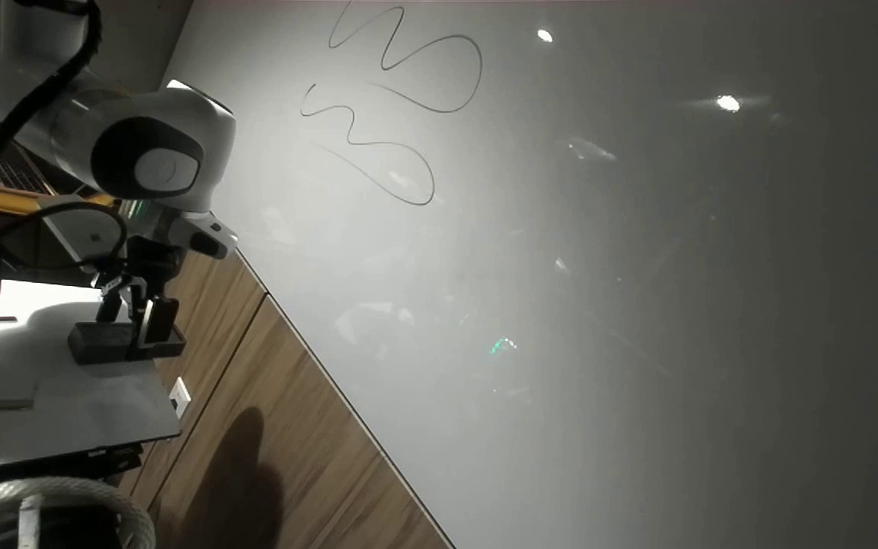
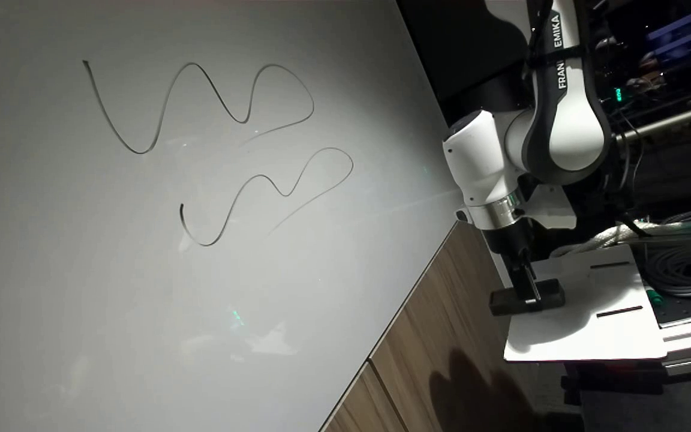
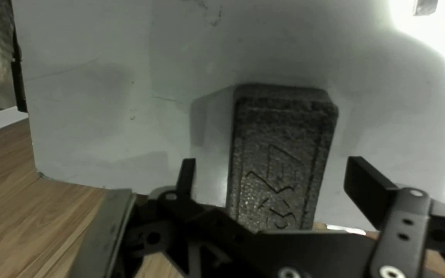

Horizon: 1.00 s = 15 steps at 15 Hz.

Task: Use the eraser to wipe the writings on the whiteboard

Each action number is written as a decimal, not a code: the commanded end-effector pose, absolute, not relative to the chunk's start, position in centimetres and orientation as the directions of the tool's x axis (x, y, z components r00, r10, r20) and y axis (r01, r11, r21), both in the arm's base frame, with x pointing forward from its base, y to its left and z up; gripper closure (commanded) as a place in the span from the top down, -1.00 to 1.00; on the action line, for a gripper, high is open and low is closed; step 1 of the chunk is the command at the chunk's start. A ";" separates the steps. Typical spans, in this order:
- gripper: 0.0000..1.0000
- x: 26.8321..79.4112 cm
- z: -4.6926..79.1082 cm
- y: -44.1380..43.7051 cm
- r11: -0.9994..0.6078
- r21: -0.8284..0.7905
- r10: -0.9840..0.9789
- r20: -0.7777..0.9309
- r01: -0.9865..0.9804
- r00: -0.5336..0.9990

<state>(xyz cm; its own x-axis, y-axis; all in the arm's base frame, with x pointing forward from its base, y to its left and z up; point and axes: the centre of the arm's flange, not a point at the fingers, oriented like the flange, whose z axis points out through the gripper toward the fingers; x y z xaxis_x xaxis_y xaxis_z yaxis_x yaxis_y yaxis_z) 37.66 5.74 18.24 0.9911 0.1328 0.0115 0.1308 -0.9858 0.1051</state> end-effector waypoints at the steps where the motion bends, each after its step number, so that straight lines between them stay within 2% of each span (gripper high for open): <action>1: 1.00 32.7 19.4 5.7 -0.983 0.129 0.139 0.039 0.133 0.989; 2: 0.96 32.6 19.4 5.8 -0.982 0.133 0.139 0.040 0.133 0.989; 4: 0.46 32.5 19.5 5.9 -0.982 0.140 0.136 0.046 0.128 0.990; 5: 0.40 32.5 19.5 5.9 -0.982 0.143 0.134 0.049 0.126 0.990; 10: -0.37 32.5 21.8 6.9 -0.983 0.150 0.116 0.081 0.103 0.990; 15: -0.40 33.1 26.1 8.9 -0.986 0.141 0.103 0.115 0.086 0.988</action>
<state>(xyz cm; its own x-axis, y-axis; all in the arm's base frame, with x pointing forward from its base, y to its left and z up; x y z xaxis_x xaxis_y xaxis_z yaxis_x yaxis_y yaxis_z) 38.34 9.13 20.81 0.9884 0.1184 0.0955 0.1046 -0.9848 0.1384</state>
